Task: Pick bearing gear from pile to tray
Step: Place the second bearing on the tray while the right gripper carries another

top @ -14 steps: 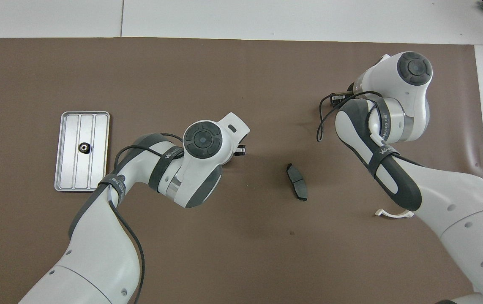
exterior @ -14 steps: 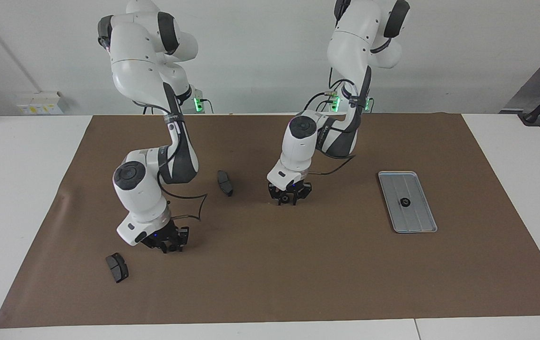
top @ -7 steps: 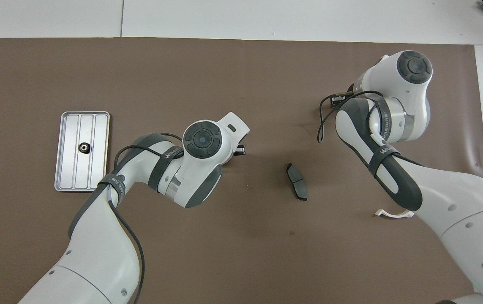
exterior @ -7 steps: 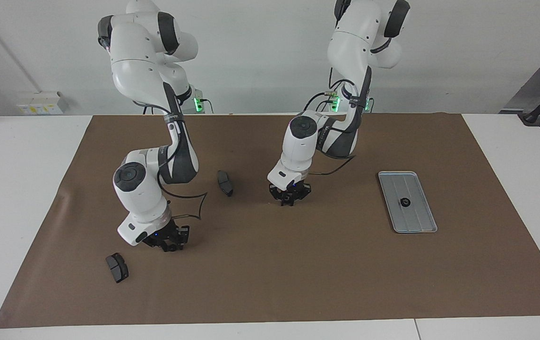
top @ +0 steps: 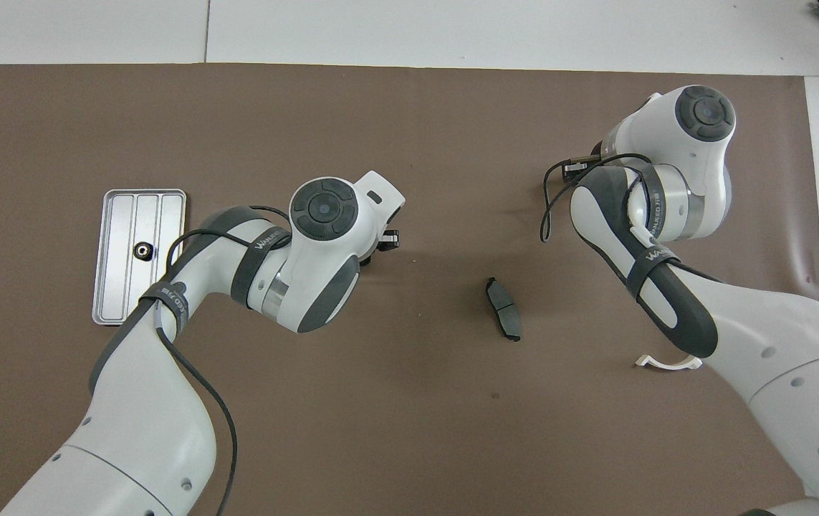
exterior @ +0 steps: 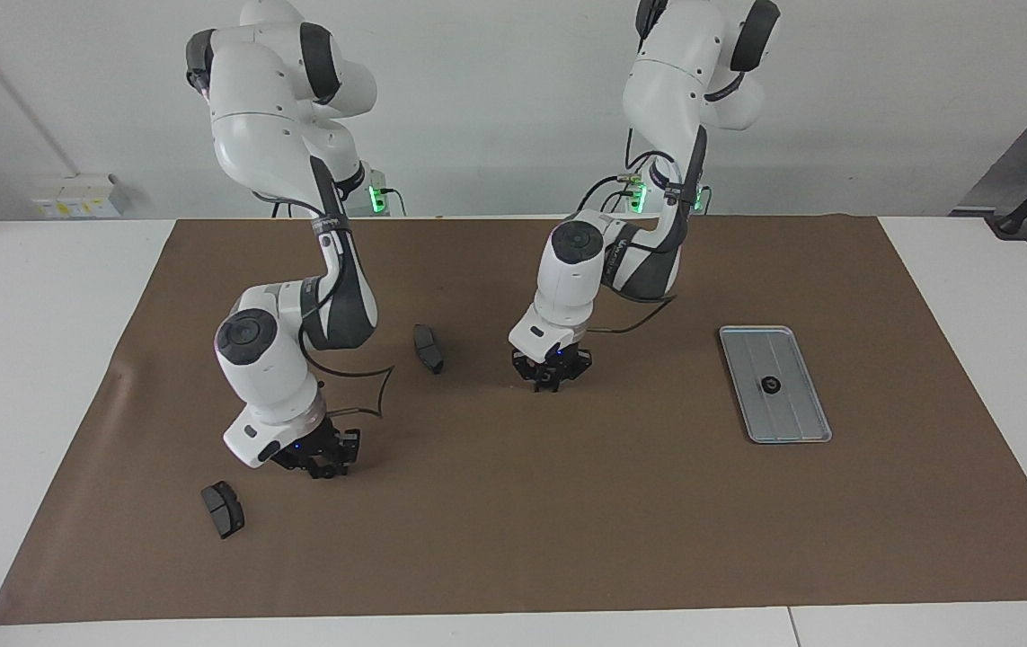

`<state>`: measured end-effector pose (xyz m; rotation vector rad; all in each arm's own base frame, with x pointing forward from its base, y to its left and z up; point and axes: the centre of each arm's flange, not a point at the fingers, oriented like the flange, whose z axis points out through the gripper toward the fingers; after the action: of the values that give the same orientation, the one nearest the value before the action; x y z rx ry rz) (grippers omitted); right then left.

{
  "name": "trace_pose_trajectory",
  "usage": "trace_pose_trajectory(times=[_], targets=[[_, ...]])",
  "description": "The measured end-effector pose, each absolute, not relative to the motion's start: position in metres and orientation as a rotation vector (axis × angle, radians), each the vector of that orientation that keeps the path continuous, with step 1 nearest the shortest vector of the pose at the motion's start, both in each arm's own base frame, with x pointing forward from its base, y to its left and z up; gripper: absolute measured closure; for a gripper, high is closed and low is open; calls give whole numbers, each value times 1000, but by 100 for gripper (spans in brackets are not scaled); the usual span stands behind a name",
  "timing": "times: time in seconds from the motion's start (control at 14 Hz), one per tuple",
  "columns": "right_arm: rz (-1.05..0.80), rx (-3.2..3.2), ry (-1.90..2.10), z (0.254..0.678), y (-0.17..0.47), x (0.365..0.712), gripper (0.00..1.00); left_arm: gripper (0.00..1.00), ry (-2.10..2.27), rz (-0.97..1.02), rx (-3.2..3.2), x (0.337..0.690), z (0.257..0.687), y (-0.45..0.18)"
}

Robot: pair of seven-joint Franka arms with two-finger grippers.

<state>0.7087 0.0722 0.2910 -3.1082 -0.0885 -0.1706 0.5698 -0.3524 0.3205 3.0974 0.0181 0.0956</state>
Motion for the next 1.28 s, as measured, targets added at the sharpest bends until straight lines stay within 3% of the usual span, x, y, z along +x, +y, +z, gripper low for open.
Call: trace_pose_trajectory(times=[0.07,0.5,0.71,0.93,1.28], targets=[[-171,-3108,-87,291,72,709,77,70,66,98,3098,583,326,-335],[-166,-3101,-76,300,78,708,77,70,99,96,3123,637,353,-163],[-153,-3088,6,341,108,700,77,70,-34,52,3141,629,361,-81],[-154,-3065,114,391,183,675,77,70,-166,-7,3142,611,353,-27],[-161,-2991,338,403,316,626,77,70,-340,-107,3120,567,339,10]])
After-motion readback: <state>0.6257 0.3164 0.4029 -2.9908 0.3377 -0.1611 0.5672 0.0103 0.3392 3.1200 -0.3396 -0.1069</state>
